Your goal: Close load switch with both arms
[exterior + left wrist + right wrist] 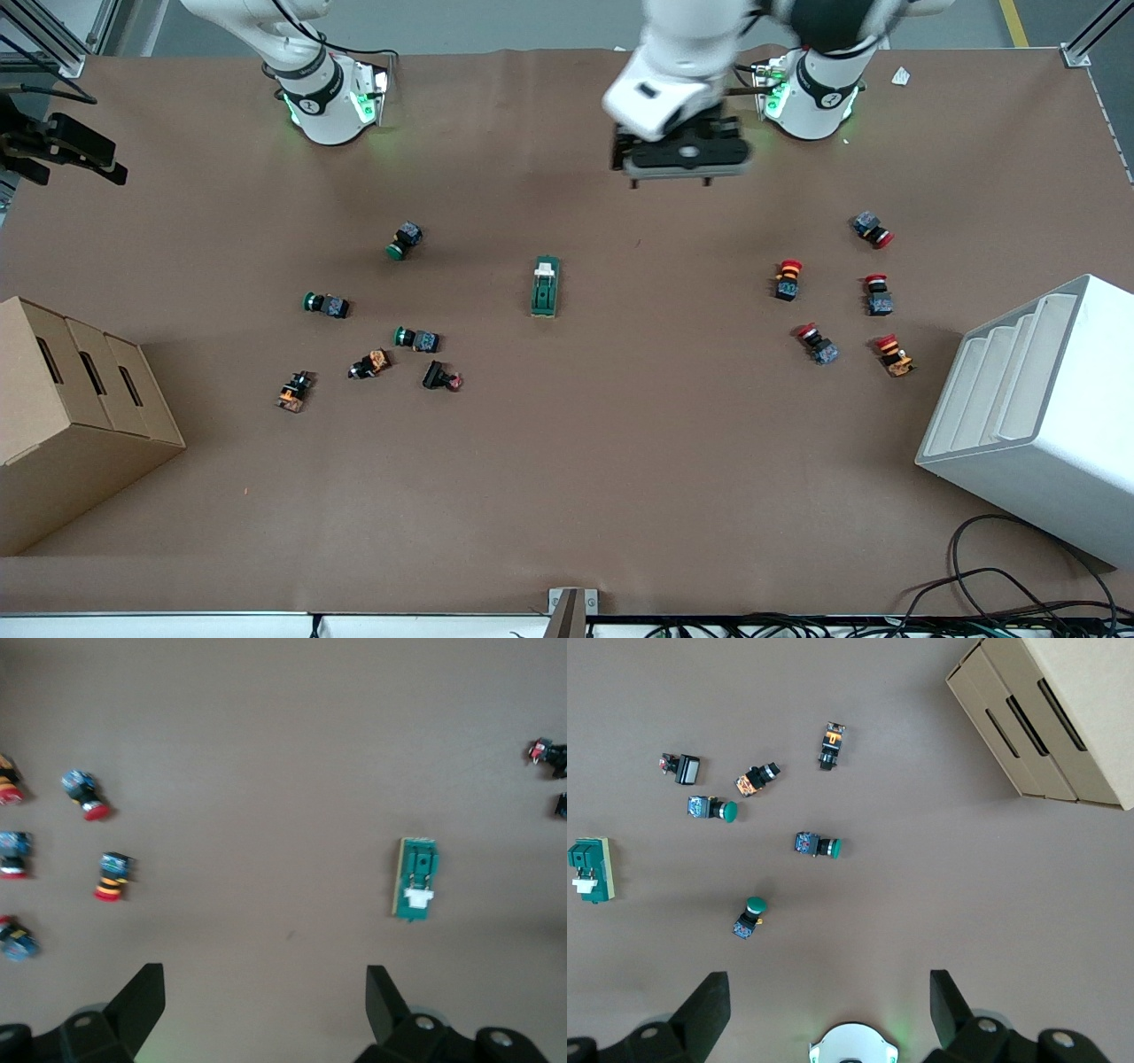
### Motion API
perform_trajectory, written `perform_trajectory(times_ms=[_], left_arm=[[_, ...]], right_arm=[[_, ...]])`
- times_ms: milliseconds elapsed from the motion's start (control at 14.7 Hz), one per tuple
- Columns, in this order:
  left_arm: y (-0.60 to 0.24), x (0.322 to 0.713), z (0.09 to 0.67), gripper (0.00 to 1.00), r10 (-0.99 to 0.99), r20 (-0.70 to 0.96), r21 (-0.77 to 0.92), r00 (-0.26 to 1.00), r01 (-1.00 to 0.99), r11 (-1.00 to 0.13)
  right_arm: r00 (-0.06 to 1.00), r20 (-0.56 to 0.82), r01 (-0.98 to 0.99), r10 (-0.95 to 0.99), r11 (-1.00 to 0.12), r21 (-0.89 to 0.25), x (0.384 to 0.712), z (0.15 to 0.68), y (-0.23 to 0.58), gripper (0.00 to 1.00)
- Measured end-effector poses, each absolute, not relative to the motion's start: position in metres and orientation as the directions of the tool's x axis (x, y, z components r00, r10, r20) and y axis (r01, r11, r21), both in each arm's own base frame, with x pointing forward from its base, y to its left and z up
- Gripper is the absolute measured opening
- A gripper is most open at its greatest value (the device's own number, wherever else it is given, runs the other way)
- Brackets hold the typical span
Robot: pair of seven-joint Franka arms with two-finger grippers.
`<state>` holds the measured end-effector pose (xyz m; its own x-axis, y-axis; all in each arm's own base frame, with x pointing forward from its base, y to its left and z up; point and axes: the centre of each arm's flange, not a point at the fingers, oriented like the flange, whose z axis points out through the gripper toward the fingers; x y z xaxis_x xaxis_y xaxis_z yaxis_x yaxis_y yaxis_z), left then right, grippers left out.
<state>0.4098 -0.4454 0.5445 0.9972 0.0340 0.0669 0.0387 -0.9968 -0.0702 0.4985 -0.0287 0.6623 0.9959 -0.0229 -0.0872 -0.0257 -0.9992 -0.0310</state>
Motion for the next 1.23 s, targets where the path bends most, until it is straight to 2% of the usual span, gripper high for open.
perform_trajectory(times_ms=[340,681,885,1225], left_arm=[[-0.545,0.344,0.454,1.00,0.148,0.184,-0.113,0.972,0.170,-0.979],[-0.599,0.297,0.364,1.00,0.233,0.336,-0.105,0.913,0.282,-0.954],[-0.617,0.275,0.319,1.00,0.252,0.434,-0.081,0.865,0.317,-0.945],[-0.629,0.251,0.251,1.00,0.249,0.581,-0.016,0.775,0.317,-0.948]], right_arm=[[0.992,-0.125,-0.028,-0.024,-0.999,-0.031,0.509,0.643,-0.030,1.00],[0.953,-0.301,-0.029,-0.023,-0.999,-0.017,0.569,0.530,-0.030,1.00],[0.943,-0.333,-0.028,-0.018,-0.999,-0.025,0.593,0.479,-0.017,1.00],[0.915,-0.318,-0.263,-0.247,-0.965,-0.006,0.595,0.470,0.081,1.00]])
